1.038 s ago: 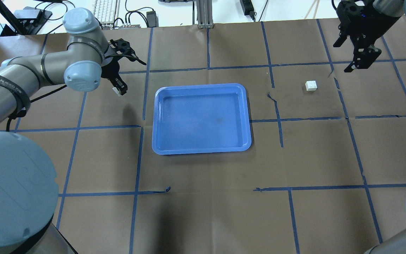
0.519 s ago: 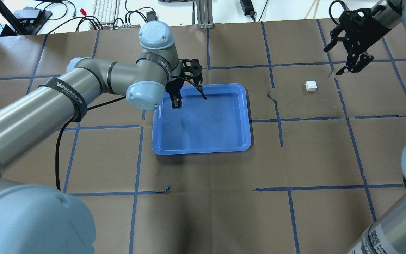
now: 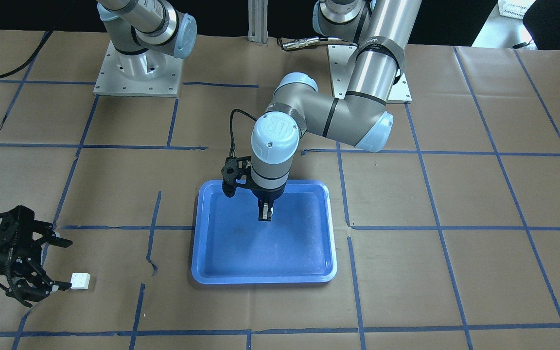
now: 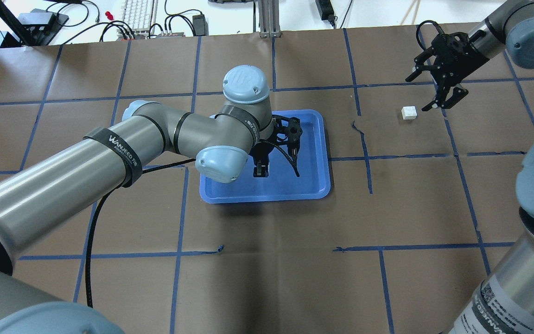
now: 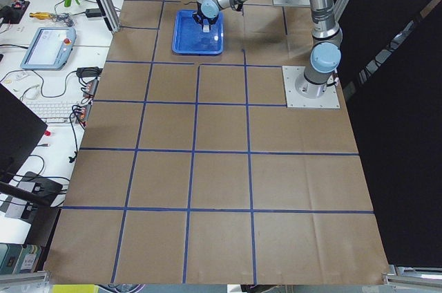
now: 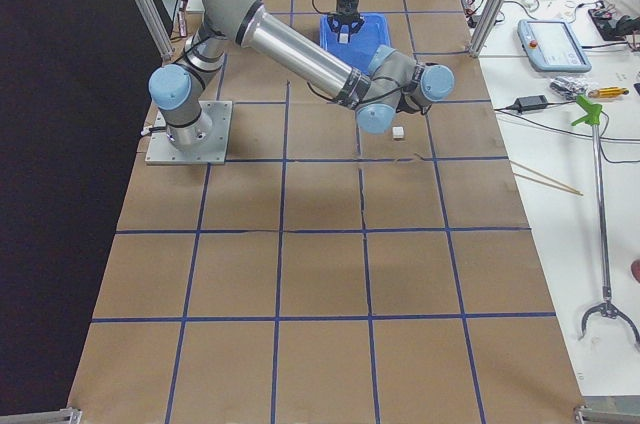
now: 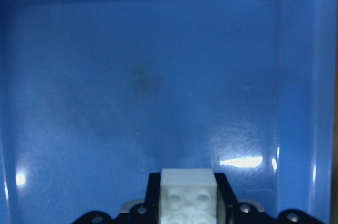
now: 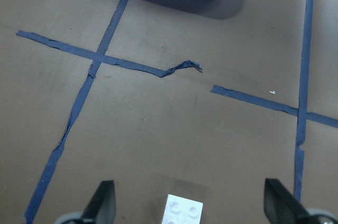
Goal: Assemble white blocks and place on blue tray
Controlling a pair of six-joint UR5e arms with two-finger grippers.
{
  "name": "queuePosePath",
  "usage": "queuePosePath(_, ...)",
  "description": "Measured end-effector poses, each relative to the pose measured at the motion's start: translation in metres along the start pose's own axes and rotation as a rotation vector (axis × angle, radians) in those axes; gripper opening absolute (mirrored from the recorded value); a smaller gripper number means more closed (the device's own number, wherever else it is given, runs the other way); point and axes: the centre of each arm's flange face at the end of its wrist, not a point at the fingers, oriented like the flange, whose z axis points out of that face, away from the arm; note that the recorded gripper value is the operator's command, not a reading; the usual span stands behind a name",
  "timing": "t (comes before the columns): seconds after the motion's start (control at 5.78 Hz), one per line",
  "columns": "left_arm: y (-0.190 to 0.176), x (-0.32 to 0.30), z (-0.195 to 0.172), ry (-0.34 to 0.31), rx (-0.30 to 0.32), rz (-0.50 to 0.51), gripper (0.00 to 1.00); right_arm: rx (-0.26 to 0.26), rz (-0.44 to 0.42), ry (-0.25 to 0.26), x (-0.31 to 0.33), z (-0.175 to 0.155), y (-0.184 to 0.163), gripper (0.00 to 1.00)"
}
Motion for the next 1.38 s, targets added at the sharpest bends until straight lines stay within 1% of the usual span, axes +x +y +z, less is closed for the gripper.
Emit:
queuePosePath(0.17,0.001,0.000,0.007,-0.004,-0.007,0.002,0.13,0.006,0.053,0.004,-0.002,0.007,0.015,1.00)
queuePosePath(0.35,0.005,-0.006,0.012,-0.024,-0.016,-0.007,0.18,0.002,0.104,0.016,-0.002,0.014,0.035,1.00)
queuePosePath(0.52,0.012,-0.012,0.014,-0.042,-0.023,-0.023,0.20,0.012,0.135,0.024,-0.003,0.023,0.051,1.00)
queuePosePath(0.69,0.017,-0.016,0.015,-0.050,-0.030,-0.038,0.25,0.034,0.153,0.027,-0.003,0.034,0.059,1.00)
queuePosePath(0.87,0.020,-0.017,0.018,-0.050,-0.039,-0.055,0.26,0.054,0.164,0.023,-0.004,0.044,0.063,0.86)
queuePosePath(1.04,0.021,-0.017,0.023,-0.043,-0.043,-0.068,0.43,0.063,0.171,0.020,-0.004,0.049,0.066,0.69)
queuePosePath(1.21,0.021,-0.018,0.027,-0.038,-0.046,-0.073,0.74,0.065,0.171,0.019,-0.004,0.051,0.067,0.56)
queuePosePath(1.38,0.022,-0.018,0.029,-0.035,-0.046,-0.075,0.93,0.063,0.168,0.018,-0.004,0.050,0.068,0.44)
